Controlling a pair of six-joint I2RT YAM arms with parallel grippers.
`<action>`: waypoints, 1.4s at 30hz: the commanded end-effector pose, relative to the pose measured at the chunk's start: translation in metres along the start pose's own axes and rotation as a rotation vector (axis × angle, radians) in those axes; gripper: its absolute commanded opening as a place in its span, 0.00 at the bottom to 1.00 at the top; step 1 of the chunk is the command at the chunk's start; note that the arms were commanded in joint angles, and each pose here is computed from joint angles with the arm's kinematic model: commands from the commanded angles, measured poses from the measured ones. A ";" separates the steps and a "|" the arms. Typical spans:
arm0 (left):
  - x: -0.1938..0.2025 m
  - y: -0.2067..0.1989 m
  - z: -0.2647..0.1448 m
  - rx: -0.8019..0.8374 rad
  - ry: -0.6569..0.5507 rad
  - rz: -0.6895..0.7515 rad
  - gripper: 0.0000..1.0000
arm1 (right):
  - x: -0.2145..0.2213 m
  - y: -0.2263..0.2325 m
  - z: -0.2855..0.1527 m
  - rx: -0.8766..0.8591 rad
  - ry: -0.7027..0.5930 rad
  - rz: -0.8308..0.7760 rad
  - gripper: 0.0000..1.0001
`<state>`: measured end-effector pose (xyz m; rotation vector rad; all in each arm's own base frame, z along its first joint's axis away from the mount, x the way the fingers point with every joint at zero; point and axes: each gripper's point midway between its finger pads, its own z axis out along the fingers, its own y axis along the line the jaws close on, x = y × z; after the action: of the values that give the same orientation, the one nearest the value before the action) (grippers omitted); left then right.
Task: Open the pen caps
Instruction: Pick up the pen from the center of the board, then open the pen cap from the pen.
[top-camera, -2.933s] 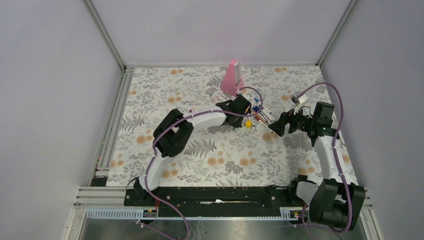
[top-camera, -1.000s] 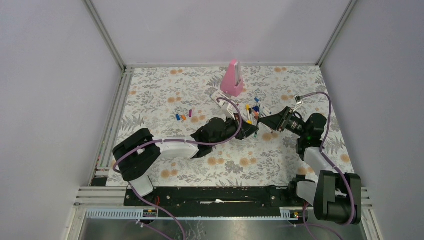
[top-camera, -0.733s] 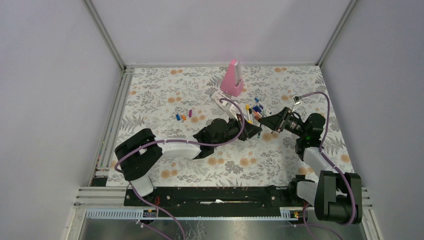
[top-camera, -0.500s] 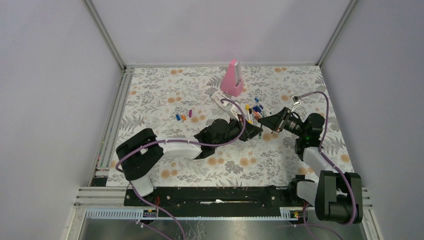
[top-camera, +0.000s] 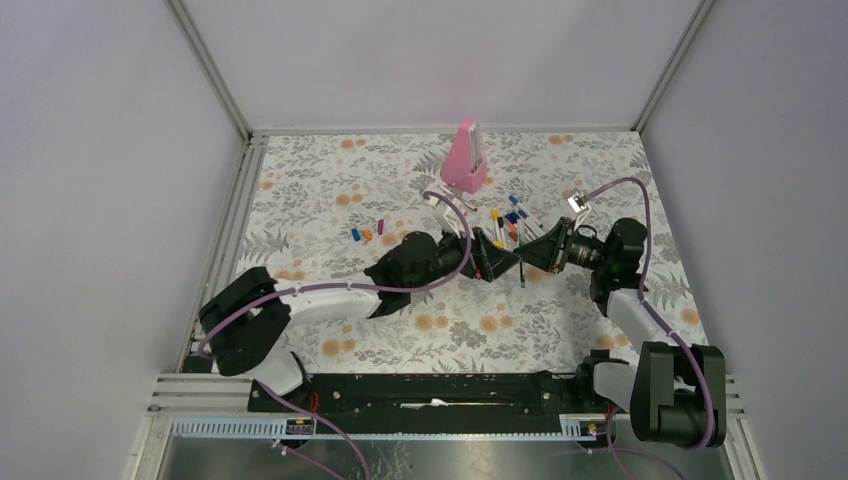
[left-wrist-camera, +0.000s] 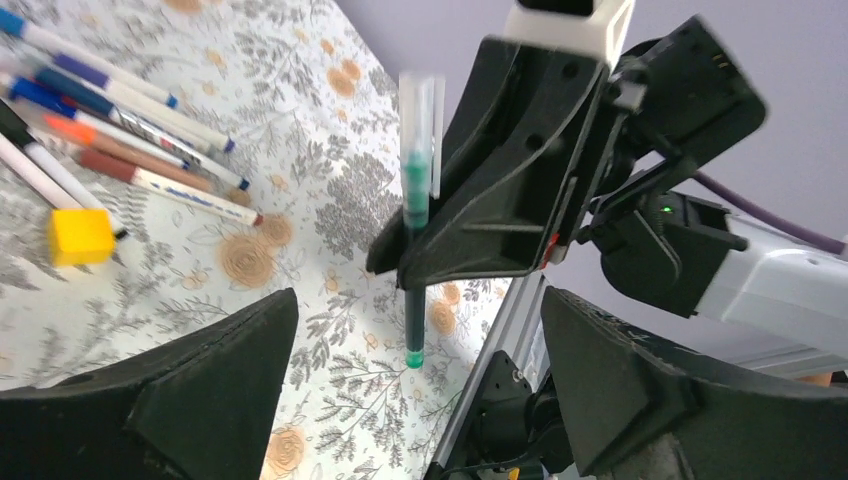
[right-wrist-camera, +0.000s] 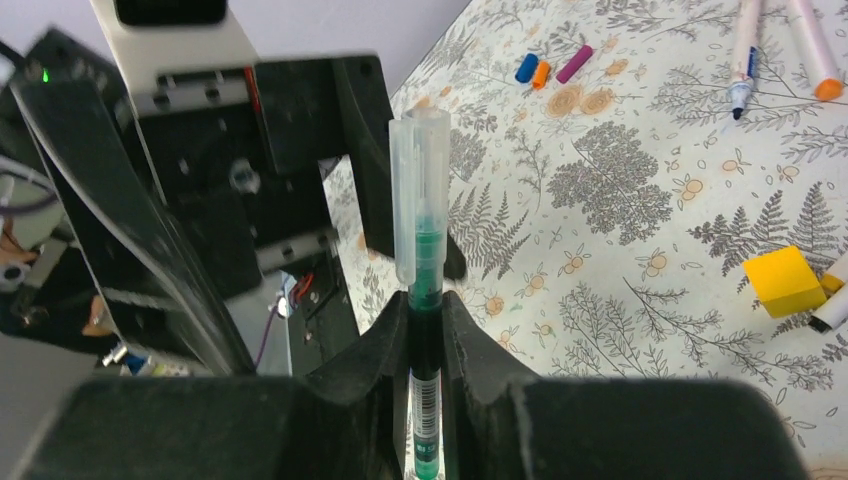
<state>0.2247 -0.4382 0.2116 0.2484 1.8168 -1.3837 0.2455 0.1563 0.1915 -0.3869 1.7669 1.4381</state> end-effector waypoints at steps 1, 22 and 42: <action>-0.038 -0.013 -0.023 0.088 -0.057 0.061 0.99 | 0.005 0.013 -0.002 -0.097 0.079 -0.150 0.00; -0.035 -0.039 -0.005 0.399 0.065 0.069 0.71 | 0.042 0.036 0.006 -0.291 0.237 -0.105 0.00; -0.034 -0.050 -0.006 0.457 0.026 0.027 0.00 | 0.044 0.032 0.011 -0.282 0.251 -0.061 0.00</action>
<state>0.2204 -0.4432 0.2251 0.5036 1.6980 -1.7166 0.1953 0.1851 0.1747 -0.7645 1.7495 1.6706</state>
